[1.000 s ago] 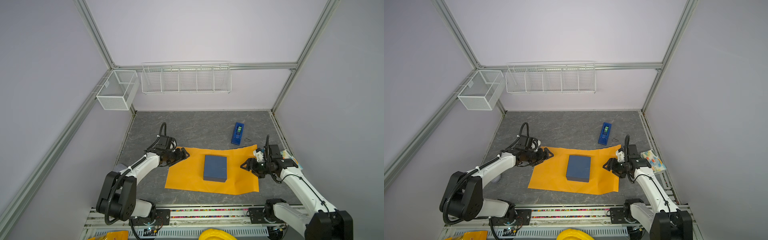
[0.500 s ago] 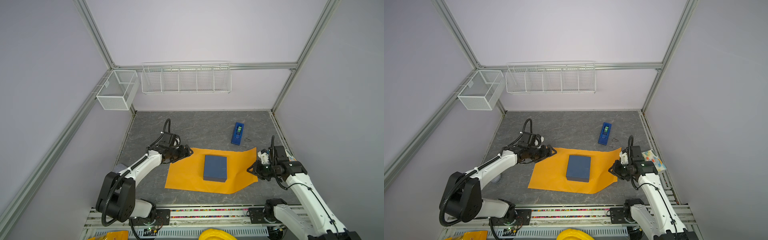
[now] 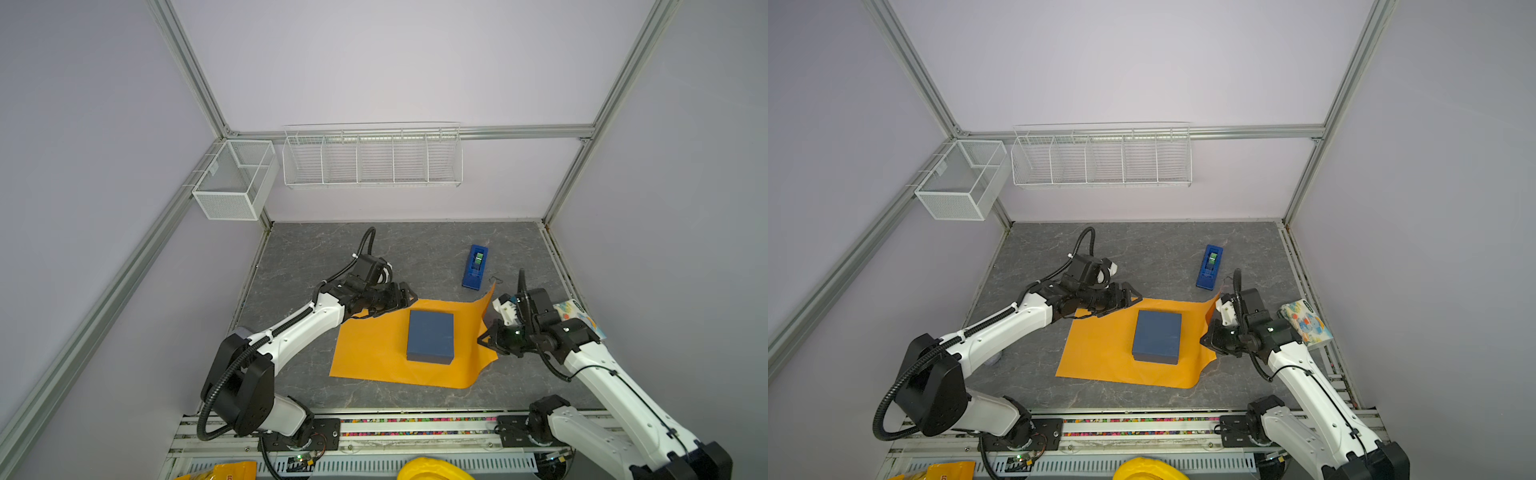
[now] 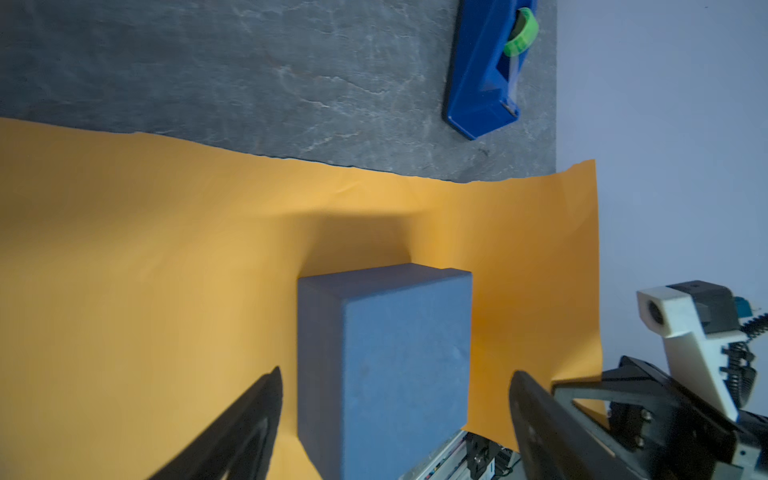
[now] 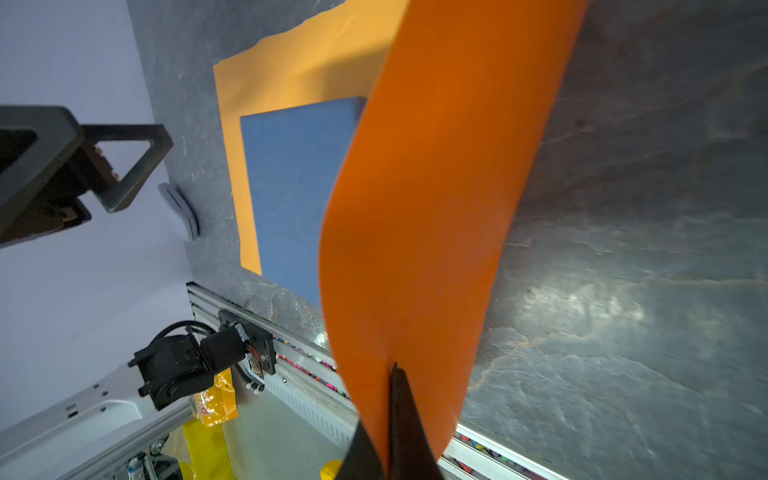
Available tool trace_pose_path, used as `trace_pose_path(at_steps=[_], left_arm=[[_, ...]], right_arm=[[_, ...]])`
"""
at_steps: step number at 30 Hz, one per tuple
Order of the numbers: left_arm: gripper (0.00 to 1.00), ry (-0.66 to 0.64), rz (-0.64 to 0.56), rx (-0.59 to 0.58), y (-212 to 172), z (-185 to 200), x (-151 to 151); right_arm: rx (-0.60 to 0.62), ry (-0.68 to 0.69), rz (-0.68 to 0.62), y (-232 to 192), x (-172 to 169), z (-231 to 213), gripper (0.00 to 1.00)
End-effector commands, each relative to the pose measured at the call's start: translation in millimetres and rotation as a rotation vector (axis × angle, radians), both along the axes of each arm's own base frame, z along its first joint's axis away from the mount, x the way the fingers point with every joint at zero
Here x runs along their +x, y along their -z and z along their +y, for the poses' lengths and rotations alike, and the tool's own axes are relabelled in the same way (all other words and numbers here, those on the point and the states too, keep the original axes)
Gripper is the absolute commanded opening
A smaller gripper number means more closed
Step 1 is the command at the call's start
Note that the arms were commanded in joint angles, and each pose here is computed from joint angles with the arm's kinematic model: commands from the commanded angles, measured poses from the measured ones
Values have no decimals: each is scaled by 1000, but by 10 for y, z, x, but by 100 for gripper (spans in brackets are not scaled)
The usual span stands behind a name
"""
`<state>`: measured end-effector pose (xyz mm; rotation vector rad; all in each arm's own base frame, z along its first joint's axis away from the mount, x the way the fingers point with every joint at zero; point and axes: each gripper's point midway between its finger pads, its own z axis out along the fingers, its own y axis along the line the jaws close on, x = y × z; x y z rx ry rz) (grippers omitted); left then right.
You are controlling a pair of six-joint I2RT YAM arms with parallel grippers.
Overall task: Wrap the gift box in paper
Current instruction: 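Lift the pinched paper edge with the right gripper up over the box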
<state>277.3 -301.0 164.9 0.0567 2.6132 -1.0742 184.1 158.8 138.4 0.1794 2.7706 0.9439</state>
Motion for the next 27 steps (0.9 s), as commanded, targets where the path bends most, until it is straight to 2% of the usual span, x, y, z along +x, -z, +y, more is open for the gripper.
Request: trace_pose_path(at_steps=[1, 11, 21, 24, 27], left_arm=[[85, -37, 27, -80, -152, -233, 30], [85, 30, 104, -86, -4, -689, -170], [82, 43, 121, -23, 168, -701, -187], [77, 47, 126, 0, 218, -691, -185], [67, 40, 125, 29, 260, -650, -180]], right_arm=[[49, -14, -64, -161, 166, 279, 7], [41, -123, -58, -47, 168, 810, 8], [27, -224, -51, 24, 115, 1121, 9], [36, -261, -46, 39, 60, 1213, 9], [35, -279, -44, 48, 9, 1249, 9]])
